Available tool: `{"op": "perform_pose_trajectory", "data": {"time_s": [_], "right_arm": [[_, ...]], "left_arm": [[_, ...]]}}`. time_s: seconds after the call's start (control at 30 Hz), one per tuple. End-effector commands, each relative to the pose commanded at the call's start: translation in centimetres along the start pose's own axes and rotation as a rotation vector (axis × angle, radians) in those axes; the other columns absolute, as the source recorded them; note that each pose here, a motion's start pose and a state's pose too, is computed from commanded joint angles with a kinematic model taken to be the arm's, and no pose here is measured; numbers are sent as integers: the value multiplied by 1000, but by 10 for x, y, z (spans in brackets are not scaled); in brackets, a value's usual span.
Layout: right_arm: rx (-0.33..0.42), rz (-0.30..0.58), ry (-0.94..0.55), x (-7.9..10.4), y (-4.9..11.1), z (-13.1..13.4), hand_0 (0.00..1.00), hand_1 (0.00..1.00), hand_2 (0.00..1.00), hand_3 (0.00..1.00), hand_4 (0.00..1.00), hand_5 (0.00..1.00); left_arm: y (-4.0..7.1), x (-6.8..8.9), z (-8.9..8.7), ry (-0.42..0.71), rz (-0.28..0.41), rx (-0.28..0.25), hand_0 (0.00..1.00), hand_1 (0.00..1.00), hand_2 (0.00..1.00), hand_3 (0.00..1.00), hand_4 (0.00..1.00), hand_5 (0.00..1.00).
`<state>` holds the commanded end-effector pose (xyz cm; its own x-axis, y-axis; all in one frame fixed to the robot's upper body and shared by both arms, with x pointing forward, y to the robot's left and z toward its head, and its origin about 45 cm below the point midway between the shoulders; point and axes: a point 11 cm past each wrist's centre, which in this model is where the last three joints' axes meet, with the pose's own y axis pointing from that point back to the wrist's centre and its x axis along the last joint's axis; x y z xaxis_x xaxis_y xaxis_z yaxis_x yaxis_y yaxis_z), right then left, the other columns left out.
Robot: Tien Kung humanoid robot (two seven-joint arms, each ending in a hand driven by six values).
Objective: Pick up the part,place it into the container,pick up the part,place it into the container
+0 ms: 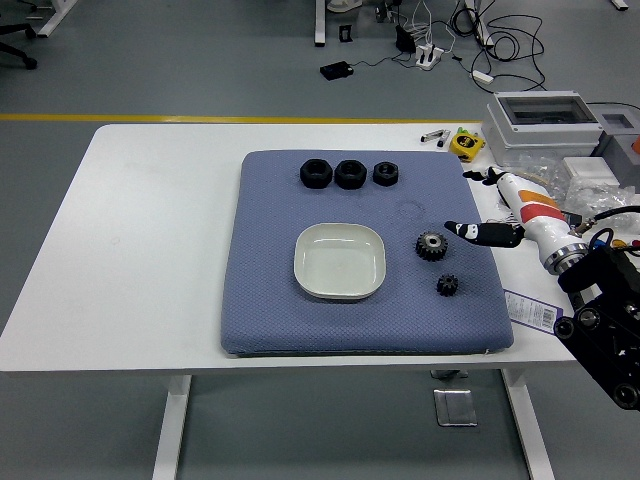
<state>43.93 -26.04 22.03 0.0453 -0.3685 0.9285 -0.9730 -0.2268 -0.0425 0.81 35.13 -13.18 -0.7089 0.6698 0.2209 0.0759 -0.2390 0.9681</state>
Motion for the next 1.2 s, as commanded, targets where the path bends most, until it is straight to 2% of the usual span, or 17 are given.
{"op": "perform_pose_trajectory", "data": {"time_s": [0.07,0.1,0.27,0.3,0.37,0.63,0.87,0.9,1.07,1.1,1.2], "right_arm": [[13,-16,27,-2,-3,-2,737,737,764,757,945,352],[21,-30,42,-4,-5,-3,695,700,748,740,908,255],[61,-91,82,-14,-13,-14,695,700,748,740,908,255],[64,-105,87,-16,-15,-15,662,671,724,737,911,244],[68,-140,101,-20,-18,-18,662,671,724,737,911,244],[55,-245,179,-35,-28,-22,658,667,722,733,914,247],[50,-290,280,-43,-38,-24,648,664,715,711,911,248],[48,-296,294,-45,-39,-24,636,657,707,682,886,207],[31,-324,338,-52,-42,-21,636,657,707,682,886,207],[24,-328,341,-53,-42,-20,609,644,691,611,858,197],[0,-341,348,-57,-42,-13,609,644,691,611,858,197]], "left_arm": [[0,0,0,1,0,-1,626,698,849,774,777,592],[0,0,0,0,0,-1,622,696,845,775,775,597],[0,0,0,-7,2,-3,622,696,845,775,775,597],[0,-1,1,-8,2,-3,624,695,841,775,775,596],[0,-1,1,-10,2,-4,624,695,841,775,775,596],[1,-2,4,-13,-1,-12,623,691,840,766,767,604],[1,-4,6,-17,-3,-14,622,691,839,751,741,615],[1,-4,6,-19,-3,-14,622,691,838,746,732,616],[1,-5,7,-23,-4,-16,622,691,838,746,732,616],[1,-5,8,-24,-5,-17,621,690,836,744,731,621],[2,-7,10,-30,-7,-21,621,690,836,744,731,621]]}}
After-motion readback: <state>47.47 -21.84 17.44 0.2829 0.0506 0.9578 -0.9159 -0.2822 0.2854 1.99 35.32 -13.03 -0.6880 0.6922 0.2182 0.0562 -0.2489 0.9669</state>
